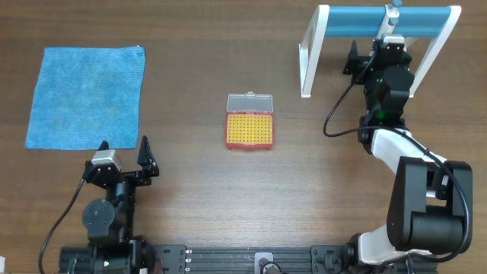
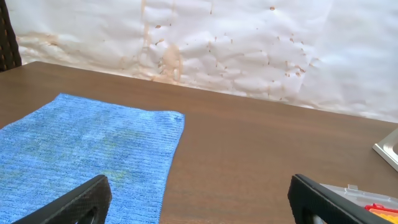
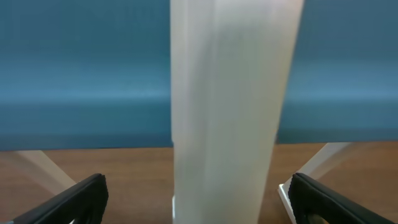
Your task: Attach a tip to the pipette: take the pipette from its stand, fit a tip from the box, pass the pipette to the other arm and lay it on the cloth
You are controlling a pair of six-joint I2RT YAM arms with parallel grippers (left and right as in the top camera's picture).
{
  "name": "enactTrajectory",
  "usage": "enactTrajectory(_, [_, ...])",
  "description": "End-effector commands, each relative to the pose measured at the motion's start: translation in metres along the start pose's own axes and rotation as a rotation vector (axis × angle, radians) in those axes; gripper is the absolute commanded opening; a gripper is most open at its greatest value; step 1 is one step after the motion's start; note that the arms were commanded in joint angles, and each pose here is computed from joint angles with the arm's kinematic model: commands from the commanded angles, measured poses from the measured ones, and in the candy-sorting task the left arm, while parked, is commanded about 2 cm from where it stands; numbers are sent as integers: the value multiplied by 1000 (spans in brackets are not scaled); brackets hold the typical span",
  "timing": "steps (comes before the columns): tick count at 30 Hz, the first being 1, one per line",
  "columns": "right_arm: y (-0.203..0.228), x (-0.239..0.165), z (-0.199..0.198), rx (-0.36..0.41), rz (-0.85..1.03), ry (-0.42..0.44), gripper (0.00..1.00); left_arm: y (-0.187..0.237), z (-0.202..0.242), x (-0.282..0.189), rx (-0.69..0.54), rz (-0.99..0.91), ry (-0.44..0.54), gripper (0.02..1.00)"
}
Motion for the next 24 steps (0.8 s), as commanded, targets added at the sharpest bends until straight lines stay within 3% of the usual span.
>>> enactTrajectory(1, [-5,3,-3,-19,-15,-1,807,1,0,0,-13,1,-4,919])
enactTrajectory(5, [-5,3,-4,-19,-15,3,588,1,0,0,-13,1,-4,919])
enactTrajectory(7, [-5,3,-4,-19,-15,3,380,1,0,0,-13,1,-4,921])
enactTrajectory(9, [-5,3,-4,-19,-14,3,275,1,0,0,-13,1,-4,921])
enactTrajectory(13, [-5,3,-4,-19,-15,3,200,1,0,0,-13,0,-4,919])
enactTrajectory(15, [-5,3,-4,-19,-15,2,84,1,0,0,-13,1,-4,919])
enactTrajectory(24, [-15,0,-5,-20,-39,5,80,1,0,0,-13,1,-4,919])
Point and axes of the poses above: each gripper's point midway between its finger pads, its own x axis out along the fingers, its own z axis along the line the jaws close on, y = z × x, the point moved 4 cm from there along -x, back along the fingers, and after that the axes turned 4 degrees about -x, right-handed, at the moved point
